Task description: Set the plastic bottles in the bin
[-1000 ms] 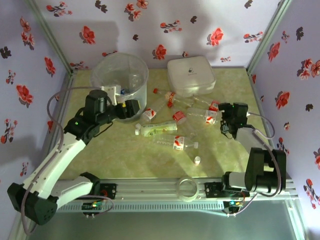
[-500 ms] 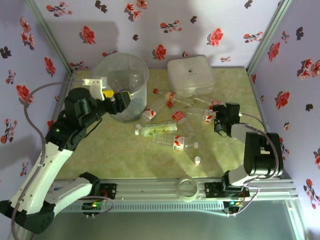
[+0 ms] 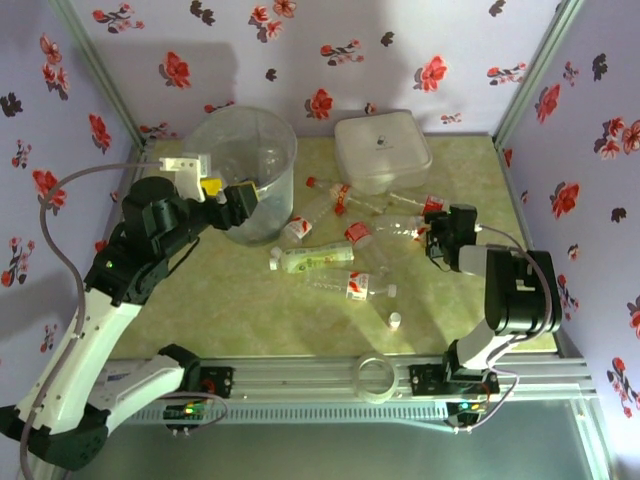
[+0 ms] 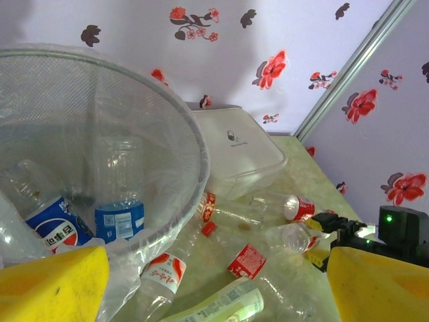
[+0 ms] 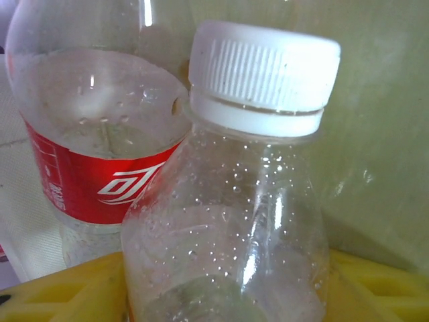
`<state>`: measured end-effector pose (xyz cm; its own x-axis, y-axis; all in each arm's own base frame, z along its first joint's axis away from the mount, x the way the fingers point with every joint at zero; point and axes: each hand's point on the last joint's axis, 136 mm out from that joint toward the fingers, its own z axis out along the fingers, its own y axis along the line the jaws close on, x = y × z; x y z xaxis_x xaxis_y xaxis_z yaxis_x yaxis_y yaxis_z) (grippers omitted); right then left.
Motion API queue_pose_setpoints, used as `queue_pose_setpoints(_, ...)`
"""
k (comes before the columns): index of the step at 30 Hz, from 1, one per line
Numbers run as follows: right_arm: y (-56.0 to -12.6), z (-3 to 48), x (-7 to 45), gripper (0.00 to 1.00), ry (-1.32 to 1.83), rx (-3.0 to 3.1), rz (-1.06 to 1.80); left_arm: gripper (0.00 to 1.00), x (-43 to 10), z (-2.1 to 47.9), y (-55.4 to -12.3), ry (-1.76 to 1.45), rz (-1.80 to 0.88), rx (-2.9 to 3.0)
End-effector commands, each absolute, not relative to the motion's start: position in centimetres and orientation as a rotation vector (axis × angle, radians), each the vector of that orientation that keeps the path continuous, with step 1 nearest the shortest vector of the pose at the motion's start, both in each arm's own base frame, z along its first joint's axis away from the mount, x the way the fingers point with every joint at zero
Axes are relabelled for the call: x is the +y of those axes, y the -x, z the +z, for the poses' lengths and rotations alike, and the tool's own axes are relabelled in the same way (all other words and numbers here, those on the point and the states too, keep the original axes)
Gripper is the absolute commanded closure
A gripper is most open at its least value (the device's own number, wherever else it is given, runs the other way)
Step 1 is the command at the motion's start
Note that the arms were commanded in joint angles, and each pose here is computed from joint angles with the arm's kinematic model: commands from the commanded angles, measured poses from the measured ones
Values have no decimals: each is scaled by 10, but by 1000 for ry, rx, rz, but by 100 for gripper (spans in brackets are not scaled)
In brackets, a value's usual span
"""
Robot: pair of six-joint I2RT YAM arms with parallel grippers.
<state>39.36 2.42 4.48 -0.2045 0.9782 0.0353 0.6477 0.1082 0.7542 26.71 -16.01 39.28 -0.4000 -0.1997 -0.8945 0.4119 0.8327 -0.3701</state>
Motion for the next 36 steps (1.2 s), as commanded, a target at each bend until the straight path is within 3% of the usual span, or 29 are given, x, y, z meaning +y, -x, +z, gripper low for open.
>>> queue_pose_setpoints(1, -388, 64, 19, 36, -1545, 1891, 900, 15, -163, 402, -272, -172, -656, 1844)
queue_pose_setpoints(7, -372, 120, 8, 39, -1389, 1876, 825, 15, -170, 403, -278, -180, -673, 1850)
queue_pose_setpoints(13, -349, 193, 15, 39, -1017, 1918, 749, 14, -178, 410, -281, -186, -717, 1844)
queue_pose_setpoints(24, -310, 300, 114, 41, -153, 1902, 1053, 12, -262, 400, -278, -407, -956, 1893)
queue_pose_setpoints(36, -263, 363, 196, 41, 331, 1710, 1351, 3, -343, 356, -247, -733, -1075, 1980)
